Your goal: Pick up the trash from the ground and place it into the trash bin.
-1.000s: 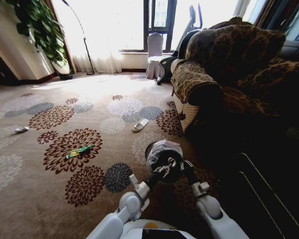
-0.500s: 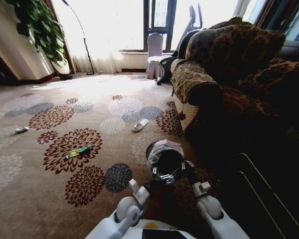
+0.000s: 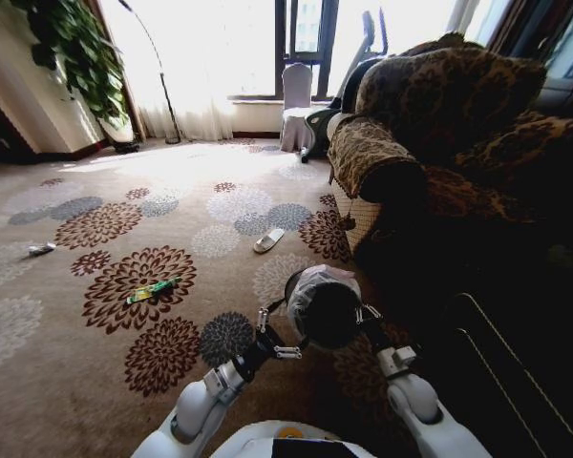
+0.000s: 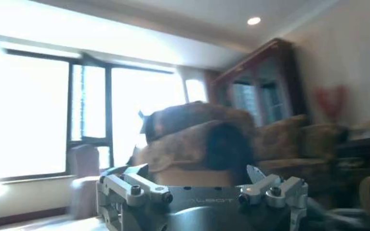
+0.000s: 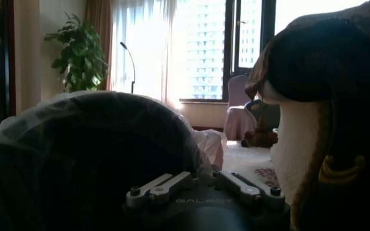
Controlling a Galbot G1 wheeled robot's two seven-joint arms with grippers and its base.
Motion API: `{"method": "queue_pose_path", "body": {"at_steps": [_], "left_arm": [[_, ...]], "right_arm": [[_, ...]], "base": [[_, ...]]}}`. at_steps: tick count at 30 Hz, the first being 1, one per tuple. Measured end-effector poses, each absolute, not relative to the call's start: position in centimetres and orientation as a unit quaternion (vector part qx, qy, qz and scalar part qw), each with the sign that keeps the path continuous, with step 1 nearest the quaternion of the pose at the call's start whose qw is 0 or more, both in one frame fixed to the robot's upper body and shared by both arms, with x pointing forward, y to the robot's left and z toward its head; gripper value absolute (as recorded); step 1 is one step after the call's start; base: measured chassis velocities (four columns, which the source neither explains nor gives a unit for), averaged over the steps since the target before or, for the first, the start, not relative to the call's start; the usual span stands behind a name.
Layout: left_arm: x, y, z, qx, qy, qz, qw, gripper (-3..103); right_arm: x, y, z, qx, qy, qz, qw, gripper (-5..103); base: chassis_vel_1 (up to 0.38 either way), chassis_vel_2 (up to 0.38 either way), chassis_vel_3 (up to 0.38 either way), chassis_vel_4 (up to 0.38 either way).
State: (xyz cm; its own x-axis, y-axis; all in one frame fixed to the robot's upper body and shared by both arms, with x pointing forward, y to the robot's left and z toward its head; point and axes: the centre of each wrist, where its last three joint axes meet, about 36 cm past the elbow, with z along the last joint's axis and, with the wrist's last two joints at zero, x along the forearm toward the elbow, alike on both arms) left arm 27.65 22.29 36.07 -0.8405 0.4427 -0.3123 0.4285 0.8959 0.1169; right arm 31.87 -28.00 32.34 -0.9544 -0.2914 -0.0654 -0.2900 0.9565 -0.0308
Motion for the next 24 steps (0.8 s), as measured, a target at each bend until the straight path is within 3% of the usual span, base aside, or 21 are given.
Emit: {"method": "queue_pose_path", "body": {"at_steps": [5,9,16,24], "left_arm": [[27.6,25.6,32.9,0.000,0.994,0.015,0.111,100],[27.4,28.2,30.7,-0.094,0.993,0.009,0.065,100],[26.8,30.7,29.6,-0.141,0.990,-0.005,0.027,100],[26.9,30.2,29.5,-0.127,0.992,-0.012,0.022,100]], "right_arm": [[30.6,-27.5,32.8,-0.149,0.988,-0.009,0.043,0],[30.0,-27.3,32.9,-0.150,0.988,-0.009,0.044,0],[29.3,-26.8,33.3,-0.152,0.987,-0.006,0.051,0],[28.5,-26.5,33.3,-0.152,0.987,-0.005,0.055,0]], "base": [[0.064,-0.002,-0.077,0.018],[0.152,-0.050,-0.145,0.059],[0.288,-0.086,-0.283,0.100],[0.268,0.036,-0.268,-0.047]]}}
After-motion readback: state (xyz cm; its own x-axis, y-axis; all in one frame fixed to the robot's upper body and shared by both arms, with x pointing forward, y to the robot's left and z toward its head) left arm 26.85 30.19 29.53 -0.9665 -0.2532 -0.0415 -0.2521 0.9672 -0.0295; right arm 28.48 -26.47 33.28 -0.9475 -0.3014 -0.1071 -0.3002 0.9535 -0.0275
